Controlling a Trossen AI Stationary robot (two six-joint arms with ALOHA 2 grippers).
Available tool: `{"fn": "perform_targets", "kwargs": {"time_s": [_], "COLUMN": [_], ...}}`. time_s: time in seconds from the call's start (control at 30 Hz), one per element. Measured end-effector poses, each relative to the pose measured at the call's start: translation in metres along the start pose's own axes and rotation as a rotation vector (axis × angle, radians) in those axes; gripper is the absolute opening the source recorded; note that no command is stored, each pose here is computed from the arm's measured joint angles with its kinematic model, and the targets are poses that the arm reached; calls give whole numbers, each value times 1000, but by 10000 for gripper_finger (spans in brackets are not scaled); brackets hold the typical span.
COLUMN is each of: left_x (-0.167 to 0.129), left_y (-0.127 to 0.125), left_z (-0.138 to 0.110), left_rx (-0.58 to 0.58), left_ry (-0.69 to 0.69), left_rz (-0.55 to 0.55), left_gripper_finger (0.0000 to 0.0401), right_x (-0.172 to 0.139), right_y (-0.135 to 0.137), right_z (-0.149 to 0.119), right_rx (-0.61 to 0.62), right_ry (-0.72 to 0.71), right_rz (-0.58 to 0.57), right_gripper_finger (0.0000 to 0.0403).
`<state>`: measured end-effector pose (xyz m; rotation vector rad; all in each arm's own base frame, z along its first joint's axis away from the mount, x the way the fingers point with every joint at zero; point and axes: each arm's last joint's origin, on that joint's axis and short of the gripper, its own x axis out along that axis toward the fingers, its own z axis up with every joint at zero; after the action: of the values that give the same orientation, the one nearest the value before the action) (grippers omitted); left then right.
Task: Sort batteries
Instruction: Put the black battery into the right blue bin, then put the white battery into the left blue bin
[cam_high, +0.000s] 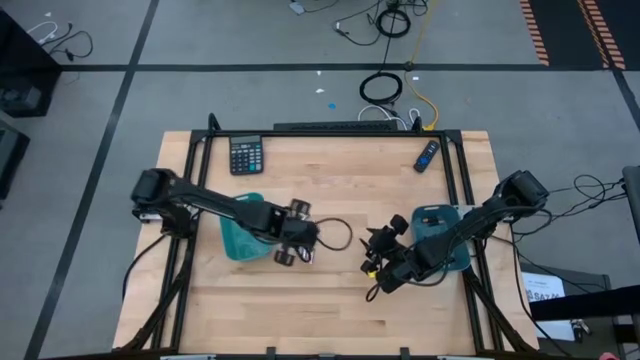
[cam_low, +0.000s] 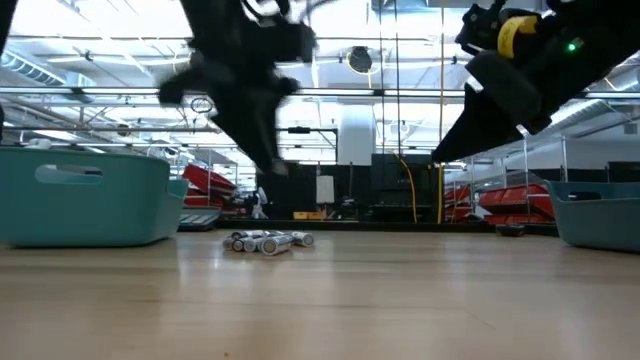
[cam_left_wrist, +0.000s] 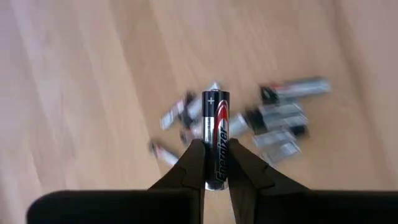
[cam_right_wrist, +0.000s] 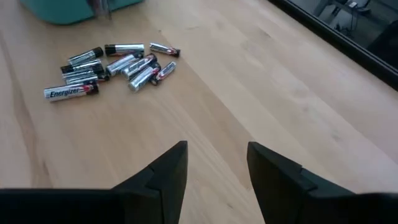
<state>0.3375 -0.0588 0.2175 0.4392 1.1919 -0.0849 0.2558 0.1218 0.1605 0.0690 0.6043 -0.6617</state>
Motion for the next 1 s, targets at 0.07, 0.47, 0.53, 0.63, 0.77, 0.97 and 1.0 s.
{"fn": "perform_targets", "kwargs": {"time_s": [0.07,0.47,0.53,0.63,0.77,0.97,1.0], "left_x": [-23,-32,-26,-23,-34,-39,-35], "left_y": [1,-23,-27,-31,-28,-5,0], "left_z": [-9,-76,-87,-93,-93,-64,-57], "left_rx": [-90,-369,-370,-340,-294,-381,-420], "left_ry": [9,467,519,546,561,298,228], "left_rz": [-39,-108,-41,6,136,273,232], "left_gripper_finger": [43,103,114,131,158,179,179], "right_x": [2,7,7,7,8,11,11], "right_y": [1,6,6,6,5,3,3], "right_z": [-2,-12,-12,-12,-11,-9,-9], "right_rx": [-8,-35,-36,-45,-65,-87,-86], "right_ry": [3,16,17,10,-2,0,0], "right_rz": [-5,-19,-18,-24,-37,-47,-48], "right_gripper_finger": [157,157,157,157,157,157,157]}}
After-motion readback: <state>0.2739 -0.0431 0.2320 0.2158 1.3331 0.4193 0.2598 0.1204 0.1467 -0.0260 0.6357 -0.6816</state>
